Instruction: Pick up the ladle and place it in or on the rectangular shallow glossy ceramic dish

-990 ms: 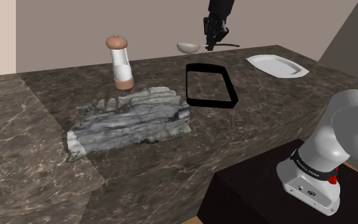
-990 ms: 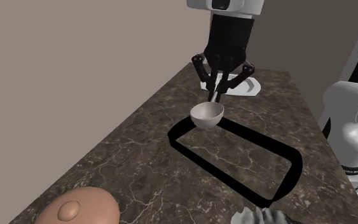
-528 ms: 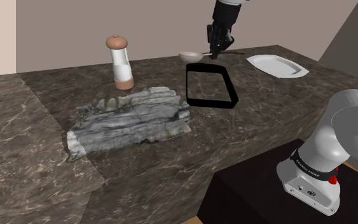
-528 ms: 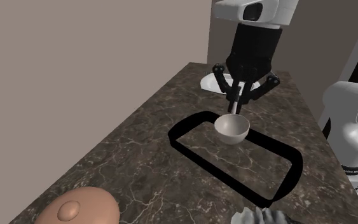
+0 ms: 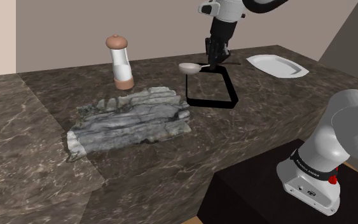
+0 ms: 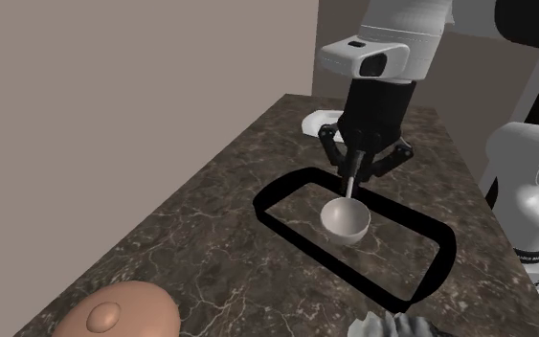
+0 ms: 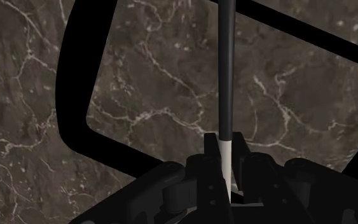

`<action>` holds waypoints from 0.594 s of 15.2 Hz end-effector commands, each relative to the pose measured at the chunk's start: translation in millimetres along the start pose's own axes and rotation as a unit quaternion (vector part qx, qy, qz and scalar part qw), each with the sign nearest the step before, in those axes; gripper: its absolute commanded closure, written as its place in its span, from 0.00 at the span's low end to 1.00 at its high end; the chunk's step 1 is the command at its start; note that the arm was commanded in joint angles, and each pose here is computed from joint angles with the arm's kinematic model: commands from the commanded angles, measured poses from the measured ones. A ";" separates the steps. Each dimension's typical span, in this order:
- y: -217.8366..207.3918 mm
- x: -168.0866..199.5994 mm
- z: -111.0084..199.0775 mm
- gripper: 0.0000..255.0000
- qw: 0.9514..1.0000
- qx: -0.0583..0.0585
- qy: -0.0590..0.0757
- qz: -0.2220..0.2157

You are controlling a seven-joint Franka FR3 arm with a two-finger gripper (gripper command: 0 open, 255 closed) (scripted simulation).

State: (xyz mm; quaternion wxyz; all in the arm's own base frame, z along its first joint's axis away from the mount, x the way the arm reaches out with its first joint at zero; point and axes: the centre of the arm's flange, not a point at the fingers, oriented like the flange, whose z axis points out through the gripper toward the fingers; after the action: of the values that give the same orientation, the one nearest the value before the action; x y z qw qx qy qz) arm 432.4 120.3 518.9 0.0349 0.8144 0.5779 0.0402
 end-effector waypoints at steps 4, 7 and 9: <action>-2.1 -0.4 24.6 1.00 1.000 0.000 0.000 0.000; -2.1 -0.4 24.6 1.00 1.000 0.000 0.000 0.000; -2.1 -0.4 24.6 1.00 1.000 0.000 0.000 0.000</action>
State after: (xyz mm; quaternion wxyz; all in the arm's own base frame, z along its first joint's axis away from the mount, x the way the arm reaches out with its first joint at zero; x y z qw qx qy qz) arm 432.9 120.4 494.4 0.0349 0.8144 0.5779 0.0404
